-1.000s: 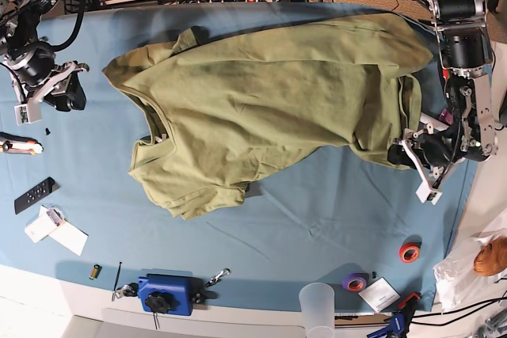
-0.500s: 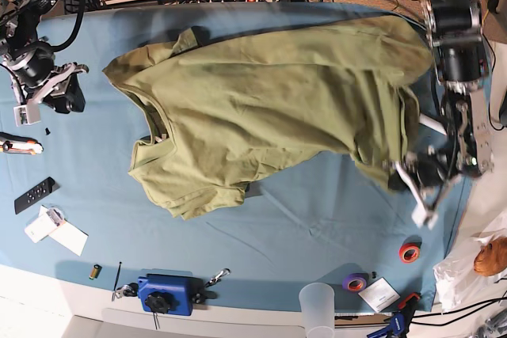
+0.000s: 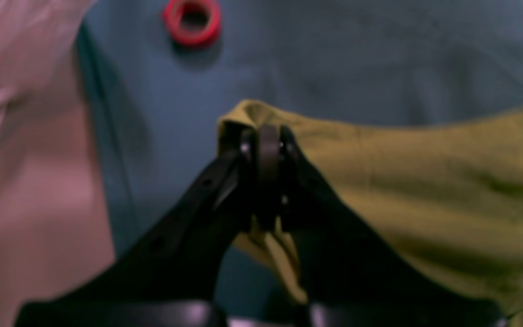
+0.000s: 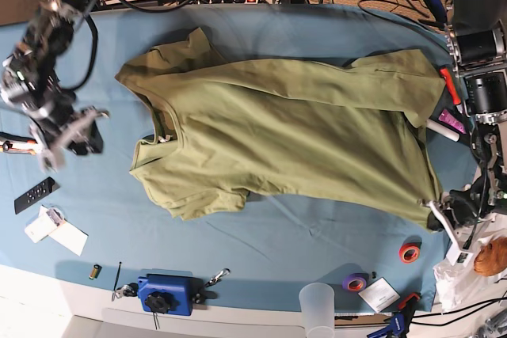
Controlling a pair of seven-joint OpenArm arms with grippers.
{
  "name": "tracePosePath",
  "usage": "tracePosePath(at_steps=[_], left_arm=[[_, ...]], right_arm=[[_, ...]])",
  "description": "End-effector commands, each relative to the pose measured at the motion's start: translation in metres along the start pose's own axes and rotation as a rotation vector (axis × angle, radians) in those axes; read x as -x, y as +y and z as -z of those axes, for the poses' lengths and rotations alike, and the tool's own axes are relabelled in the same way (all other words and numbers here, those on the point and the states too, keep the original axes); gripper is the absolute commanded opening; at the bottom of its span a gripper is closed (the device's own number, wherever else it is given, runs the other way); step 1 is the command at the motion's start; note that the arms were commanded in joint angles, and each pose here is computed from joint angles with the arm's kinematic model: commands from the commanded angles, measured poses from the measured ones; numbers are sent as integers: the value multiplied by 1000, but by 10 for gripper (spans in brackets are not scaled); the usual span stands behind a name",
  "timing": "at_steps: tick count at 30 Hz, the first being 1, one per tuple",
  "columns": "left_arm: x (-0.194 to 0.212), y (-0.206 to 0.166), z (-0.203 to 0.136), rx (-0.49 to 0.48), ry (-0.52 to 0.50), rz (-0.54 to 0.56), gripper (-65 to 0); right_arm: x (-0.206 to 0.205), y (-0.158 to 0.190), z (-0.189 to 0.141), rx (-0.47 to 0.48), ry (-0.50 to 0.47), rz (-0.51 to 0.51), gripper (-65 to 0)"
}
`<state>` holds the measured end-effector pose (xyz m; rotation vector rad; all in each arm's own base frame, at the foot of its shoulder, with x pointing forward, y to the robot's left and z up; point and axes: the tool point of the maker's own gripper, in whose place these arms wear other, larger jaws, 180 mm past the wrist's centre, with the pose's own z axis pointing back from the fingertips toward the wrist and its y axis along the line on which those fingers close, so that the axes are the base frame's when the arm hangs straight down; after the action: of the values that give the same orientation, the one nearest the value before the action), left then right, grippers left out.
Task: Layout the t-shirt on the table in an organized manner, then fold the t-shirt properly
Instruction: 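Lower the stretched shirt flat onto the table with both grippers, then pull the shirt hem corners apart with both grippers to smooth it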
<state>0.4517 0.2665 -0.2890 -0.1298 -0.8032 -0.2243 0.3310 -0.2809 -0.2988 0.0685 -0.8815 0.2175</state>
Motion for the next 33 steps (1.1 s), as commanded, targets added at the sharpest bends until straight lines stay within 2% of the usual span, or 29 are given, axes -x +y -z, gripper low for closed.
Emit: tracePosePath(at_steps=[1,6,10,16,21,26,27,31,33], left_arm=[[-25,11,-13,-22,-69,11,-650],[-20,23,-19,-46,-58,16,-650],[-13,23,-18,-46,-44,14,-650],[-1,19,-14,-33,-26,6,-650],[1,13,-12,-5,-34,-9,-650],[-1,10,-12,8,-49,-17,-650],[-2,11,-12,7,-55,-17,-650],[0,9,-10,11,-75,-22,-650],[2,8,-8,14,-91,-25,-650]], right_arm=[[-25,-2,2,7,-66,-37,-444],[-64,9,35,32,-102,-103,-444],[-71,-7,64,109,-20,-95,-444],[-61,-9,100,38,53,-30,-444],[-43,9,115,-91,98,19,-444],[-36,15,120,-114,100,41,-444],[-36,15,120,-113,99,41,-458],[-34,12,120,-101,110,35,-638],[-35,5,121,-62,106,60,-650]])
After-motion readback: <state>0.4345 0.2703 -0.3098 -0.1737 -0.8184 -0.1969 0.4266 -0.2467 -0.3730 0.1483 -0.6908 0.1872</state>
